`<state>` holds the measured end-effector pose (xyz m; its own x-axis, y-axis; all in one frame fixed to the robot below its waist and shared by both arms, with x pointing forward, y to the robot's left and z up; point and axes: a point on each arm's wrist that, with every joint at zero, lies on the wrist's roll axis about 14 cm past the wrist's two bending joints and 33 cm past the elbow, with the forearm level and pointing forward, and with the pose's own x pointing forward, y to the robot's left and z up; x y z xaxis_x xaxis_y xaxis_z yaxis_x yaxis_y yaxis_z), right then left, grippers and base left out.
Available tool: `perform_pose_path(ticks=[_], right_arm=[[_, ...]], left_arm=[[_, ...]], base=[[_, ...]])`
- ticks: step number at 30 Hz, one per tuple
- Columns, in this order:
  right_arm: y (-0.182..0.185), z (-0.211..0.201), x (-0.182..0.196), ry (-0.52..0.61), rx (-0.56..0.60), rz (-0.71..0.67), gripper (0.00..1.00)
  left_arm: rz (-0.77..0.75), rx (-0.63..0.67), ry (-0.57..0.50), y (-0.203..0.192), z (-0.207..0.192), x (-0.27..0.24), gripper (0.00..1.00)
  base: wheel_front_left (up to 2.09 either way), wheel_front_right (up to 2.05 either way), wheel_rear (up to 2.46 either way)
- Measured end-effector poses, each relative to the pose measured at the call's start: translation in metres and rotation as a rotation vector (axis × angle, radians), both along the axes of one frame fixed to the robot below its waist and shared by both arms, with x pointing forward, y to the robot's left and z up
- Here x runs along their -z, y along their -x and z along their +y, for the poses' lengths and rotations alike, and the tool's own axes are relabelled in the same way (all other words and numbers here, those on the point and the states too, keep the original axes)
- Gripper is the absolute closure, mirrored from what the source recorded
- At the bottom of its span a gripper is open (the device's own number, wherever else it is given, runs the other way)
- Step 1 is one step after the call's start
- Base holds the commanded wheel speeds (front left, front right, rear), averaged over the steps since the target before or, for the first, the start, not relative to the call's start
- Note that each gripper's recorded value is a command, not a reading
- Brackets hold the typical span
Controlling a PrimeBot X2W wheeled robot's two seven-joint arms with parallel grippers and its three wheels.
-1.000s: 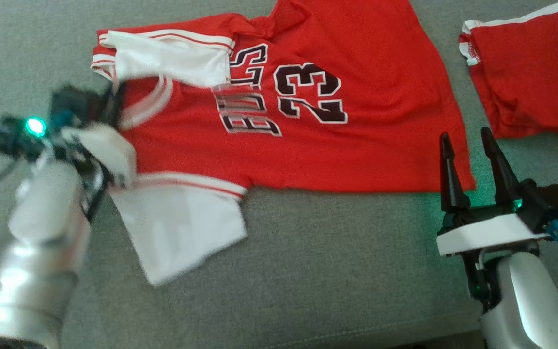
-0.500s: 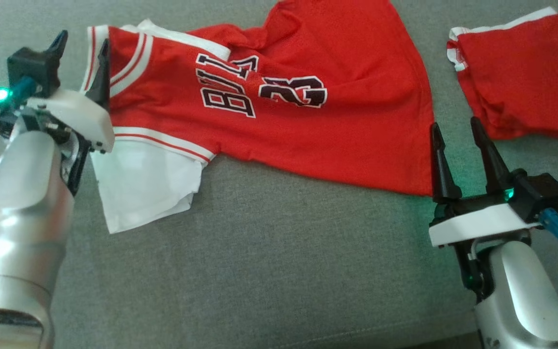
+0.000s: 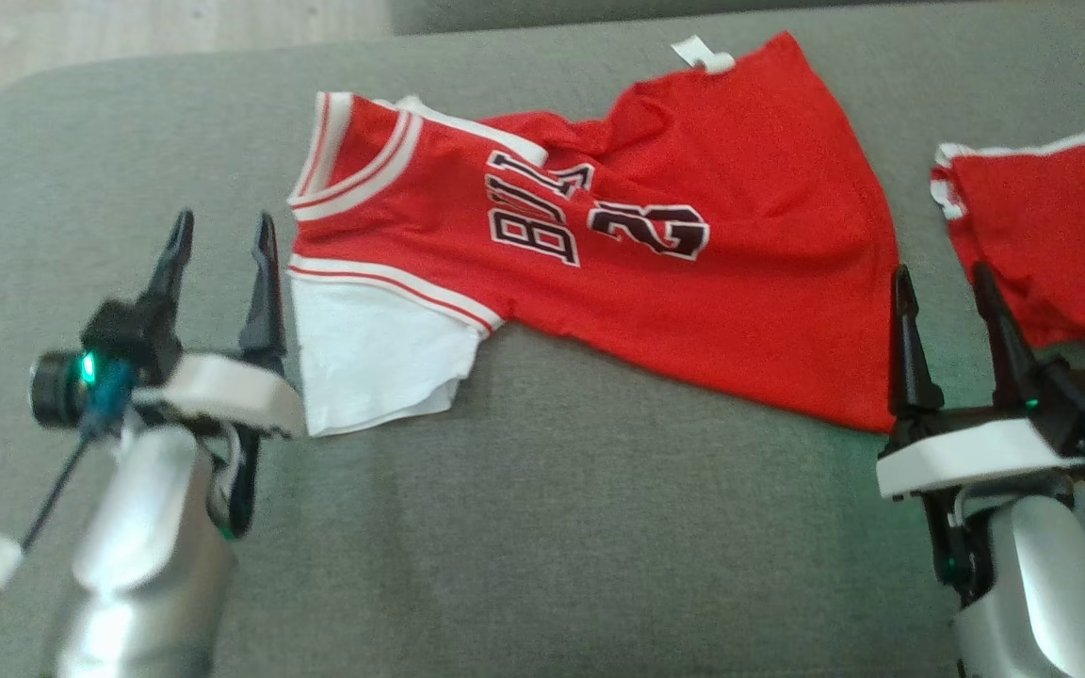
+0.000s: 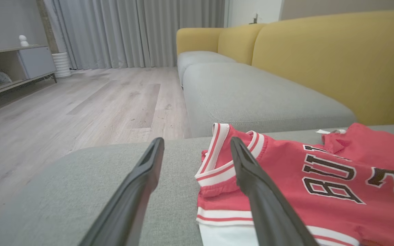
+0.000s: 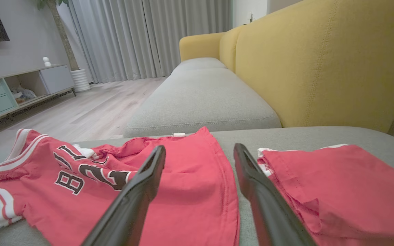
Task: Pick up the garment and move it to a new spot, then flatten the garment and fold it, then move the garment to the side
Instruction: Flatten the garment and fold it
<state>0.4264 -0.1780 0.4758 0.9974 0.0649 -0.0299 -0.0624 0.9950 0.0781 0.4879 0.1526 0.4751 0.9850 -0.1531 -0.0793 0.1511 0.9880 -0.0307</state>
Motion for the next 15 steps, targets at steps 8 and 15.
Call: perform_pose_path(ticks=[8,15], right_arm=[[0.002,0.017,-0.005,-0.009,-0.044,-0.014,0.0],[0.002,0.017,-0.003,-0.009,-0.045,-0.011,0.0]], left_arm=[[-0.035,-0.066,0.123,0.057,0.0,-0.004,0.0],[-0.025,-0.03,0.132,0.06,-0.013,-0.003,0.0]], base=[[0.0,0.0,0.0],[0.0,0.0,0.0]])
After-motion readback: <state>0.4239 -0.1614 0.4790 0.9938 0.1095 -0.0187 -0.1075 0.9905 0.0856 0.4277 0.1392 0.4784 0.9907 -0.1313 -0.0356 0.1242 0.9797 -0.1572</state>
